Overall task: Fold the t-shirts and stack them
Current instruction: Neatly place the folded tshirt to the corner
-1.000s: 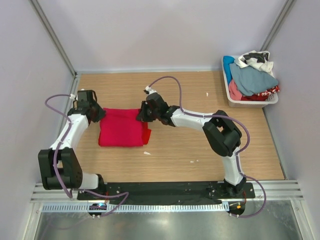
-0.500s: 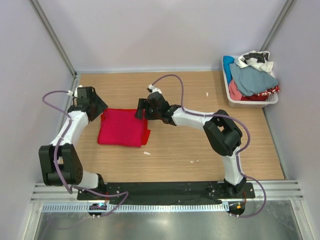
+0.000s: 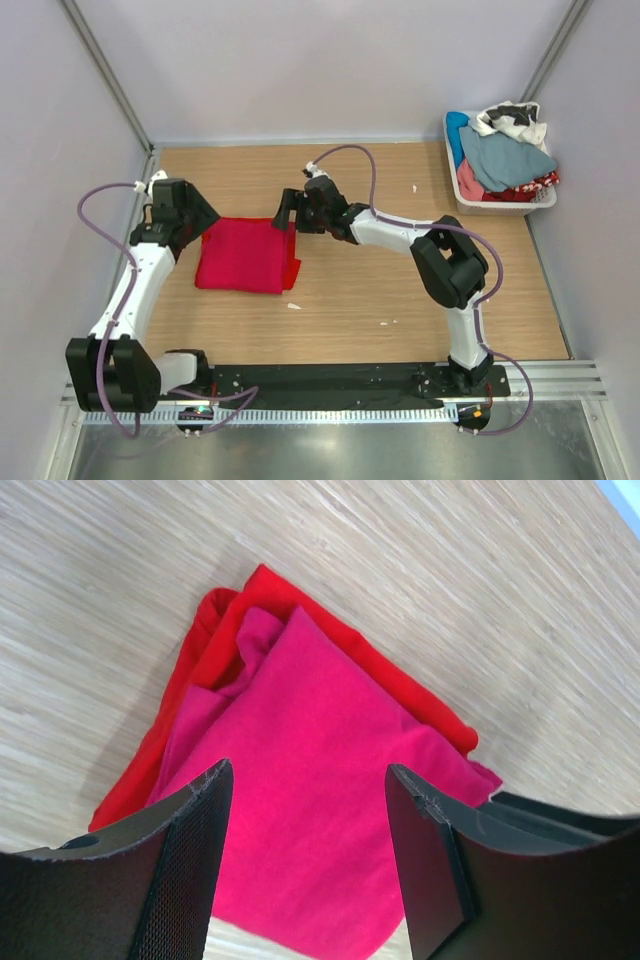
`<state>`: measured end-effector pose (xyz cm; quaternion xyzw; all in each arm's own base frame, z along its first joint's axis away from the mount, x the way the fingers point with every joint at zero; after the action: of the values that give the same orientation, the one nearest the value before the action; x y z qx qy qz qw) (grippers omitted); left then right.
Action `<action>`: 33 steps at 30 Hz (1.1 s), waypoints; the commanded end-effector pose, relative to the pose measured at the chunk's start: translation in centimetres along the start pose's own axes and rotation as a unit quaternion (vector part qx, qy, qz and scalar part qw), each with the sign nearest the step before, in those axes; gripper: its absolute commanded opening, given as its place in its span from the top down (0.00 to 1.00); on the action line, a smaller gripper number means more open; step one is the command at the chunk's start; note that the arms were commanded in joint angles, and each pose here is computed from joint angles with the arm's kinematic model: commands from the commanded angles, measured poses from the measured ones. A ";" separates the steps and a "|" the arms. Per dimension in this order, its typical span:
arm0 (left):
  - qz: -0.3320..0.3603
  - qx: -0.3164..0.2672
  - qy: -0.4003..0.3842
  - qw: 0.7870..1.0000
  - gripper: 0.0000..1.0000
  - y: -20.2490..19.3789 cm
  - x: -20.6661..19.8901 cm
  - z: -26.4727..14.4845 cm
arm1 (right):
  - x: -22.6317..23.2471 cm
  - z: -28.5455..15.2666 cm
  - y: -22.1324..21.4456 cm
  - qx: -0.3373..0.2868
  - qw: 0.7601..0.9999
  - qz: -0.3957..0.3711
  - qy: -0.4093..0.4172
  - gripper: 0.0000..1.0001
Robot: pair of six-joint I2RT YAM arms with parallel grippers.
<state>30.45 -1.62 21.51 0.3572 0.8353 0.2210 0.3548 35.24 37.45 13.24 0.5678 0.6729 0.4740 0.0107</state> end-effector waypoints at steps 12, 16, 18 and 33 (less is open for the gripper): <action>0.019 0.022 -0.022 0.999 0.37 -3.3 0.2 -2.8 | 3.7 0.7 -0.5 -0.001 0.995 0.074 0.073 0.05; 0.022 0.022 -0.018 0.999 0.37 -3.5 0.7 -3.3 | 3.8 1.6 -0.1 -0.001 0.995 0.079 0.068 0.05; 0.023 0.026 -0.022 0.999 0.37 -3.6 0.7 -3.4 | 3.6 2.2 -0.4 0.003 0.995 0.078 0.066 0.06; 0.039 0.035 -0.024 0.998 0.38 -5.3 0.7 -3.0 | 2.9 -1.8 5.7 -0.099 0.992 -0.082 -0.010 0.01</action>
<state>25.56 -4.57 19.44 0.4107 0.8257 0.1886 0.3375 35.83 39.35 13.80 0.5391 0.6799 0.4957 0.0377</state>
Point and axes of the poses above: each gripper's point midway between its finger pads, its own z axis out along the fingers, its own x axis along the line the jaws close on, y = z × x, the point moved 6 cm from there along -z, back along the fingers, and after that the axes turned 4 degrees about -z, right-handed, at the moved point
